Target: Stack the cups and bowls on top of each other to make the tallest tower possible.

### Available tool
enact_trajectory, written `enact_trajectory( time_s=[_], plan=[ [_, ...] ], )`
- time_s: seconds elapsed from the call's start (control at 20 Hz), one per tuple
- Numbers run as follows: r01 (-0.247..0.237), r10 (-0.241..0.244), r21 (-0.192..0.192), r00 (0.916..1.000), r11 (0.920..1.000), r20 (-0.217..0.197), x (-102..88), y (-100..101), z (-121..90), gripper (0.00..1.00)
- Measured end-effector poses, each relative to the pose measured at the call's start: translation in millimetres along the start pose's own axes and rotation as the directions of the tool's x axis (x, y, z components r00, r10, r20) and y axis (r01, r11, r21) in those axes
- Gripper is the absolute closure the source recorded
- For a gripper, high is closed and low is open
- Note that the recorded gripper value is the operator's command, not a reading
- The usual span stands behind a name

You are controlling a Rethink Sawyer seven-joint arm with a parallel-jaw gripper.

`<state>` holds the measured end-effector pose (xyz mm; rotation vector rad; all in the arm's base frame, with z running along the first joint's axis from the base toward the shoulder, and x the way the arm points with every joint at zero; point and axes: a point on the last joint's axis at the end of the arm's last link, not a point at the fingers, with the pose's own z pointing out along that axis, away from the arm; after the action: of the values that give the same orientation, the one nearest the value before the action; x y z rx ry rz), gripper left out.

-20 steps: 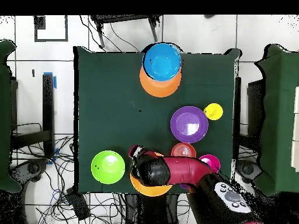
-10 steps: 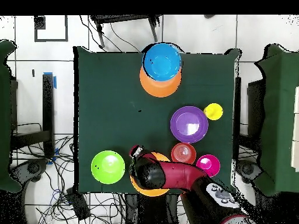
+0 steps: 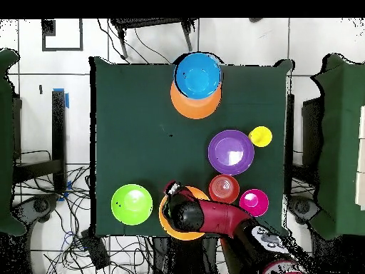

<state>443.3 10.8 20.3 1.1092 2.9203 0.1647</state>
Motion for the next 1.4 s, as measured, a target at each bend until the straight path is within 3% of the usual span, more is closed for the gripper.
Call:
enact_trajectory(
  time_s=[0.25, 0.75, 1.4],
  plan=[
    [-0.020, 0.020, 0.026, 0.9998, 0.9995, -0.005, 1.2, -6, 6, 0.00],
    [-0.039, 0.040, 0.027, 0.9992, 0.9989, -0.007, -1.5, -8, 6, 0.00],
    [-0.080, 0.081, -0.019, 0.9958, 0.9966, 0.044, -7.7, -9, 21, 0.00]
  ],
)
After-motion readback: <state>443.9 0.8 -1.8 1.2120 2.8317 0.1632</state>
